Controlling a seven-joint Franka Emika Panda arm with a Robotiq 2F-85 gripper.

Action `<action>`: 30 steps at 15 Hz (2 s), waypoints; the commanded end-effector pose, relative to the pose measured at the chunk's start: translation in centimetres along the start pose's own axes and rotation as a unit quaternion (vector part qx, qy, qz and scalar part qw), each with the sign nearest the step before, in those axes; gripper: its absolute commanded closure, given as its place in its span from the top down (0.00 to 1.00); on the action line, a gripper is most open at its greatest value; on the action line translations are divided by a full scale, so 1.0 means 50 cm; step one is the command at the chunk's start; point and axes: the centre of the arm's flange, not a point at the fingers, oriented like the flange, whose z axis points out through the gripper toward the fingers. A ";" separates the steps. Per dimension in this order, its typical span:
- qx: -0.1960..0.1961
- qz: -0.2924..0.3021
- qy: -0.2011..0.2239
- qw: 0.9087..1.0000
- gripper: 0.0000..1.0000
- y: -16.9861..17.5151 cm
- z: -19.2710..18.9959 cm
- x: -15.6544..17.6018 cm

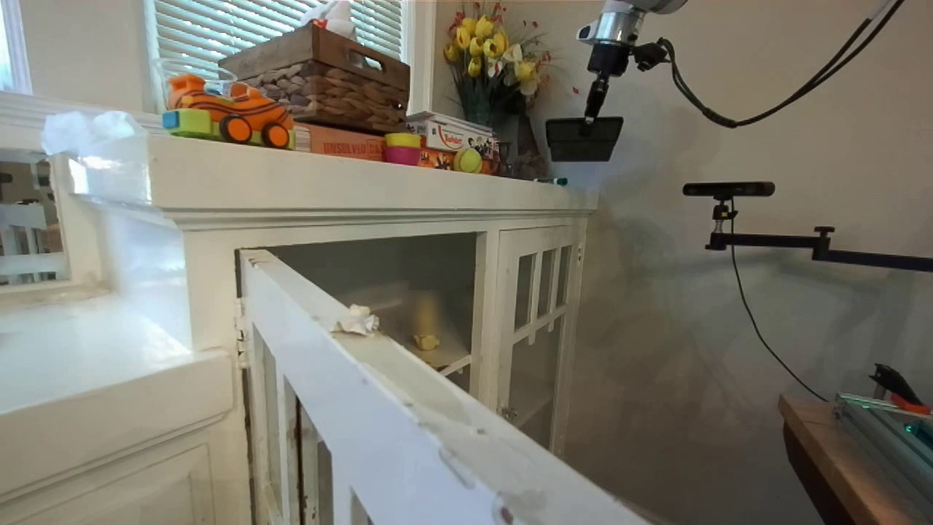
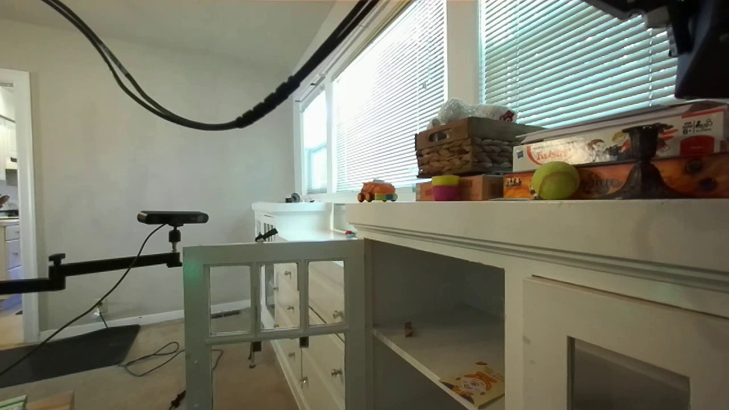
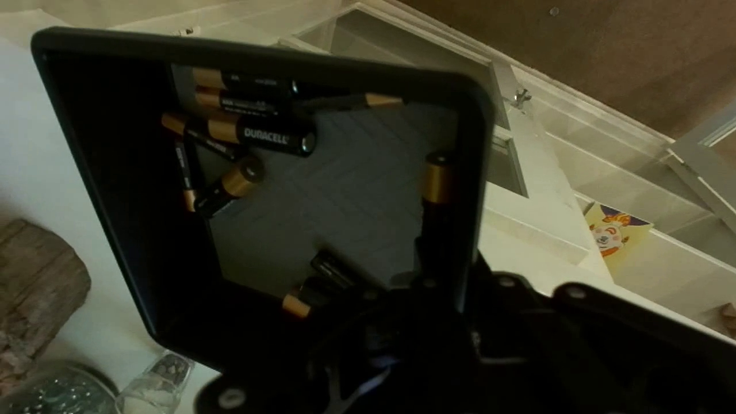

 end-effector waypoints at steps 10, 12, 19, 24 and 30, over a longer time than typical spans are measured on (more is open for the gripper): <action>-0.012 0.058 -0.019 0.998 0.03 -0.016 0.032 -0.113; -0.019 0.051 -0.015 0.998 0.03 -0.014 0.046 -0.111; -0.023 -0.001 0.020 1.000 0.03 -0.029 0.088 -0.055; -0.005 -0.042 0.034 0.999 0.03 -0.032 0.104 -0.013; -0.012 -0.070 0.033 0.997 0.03 -0.030 0.102 0.004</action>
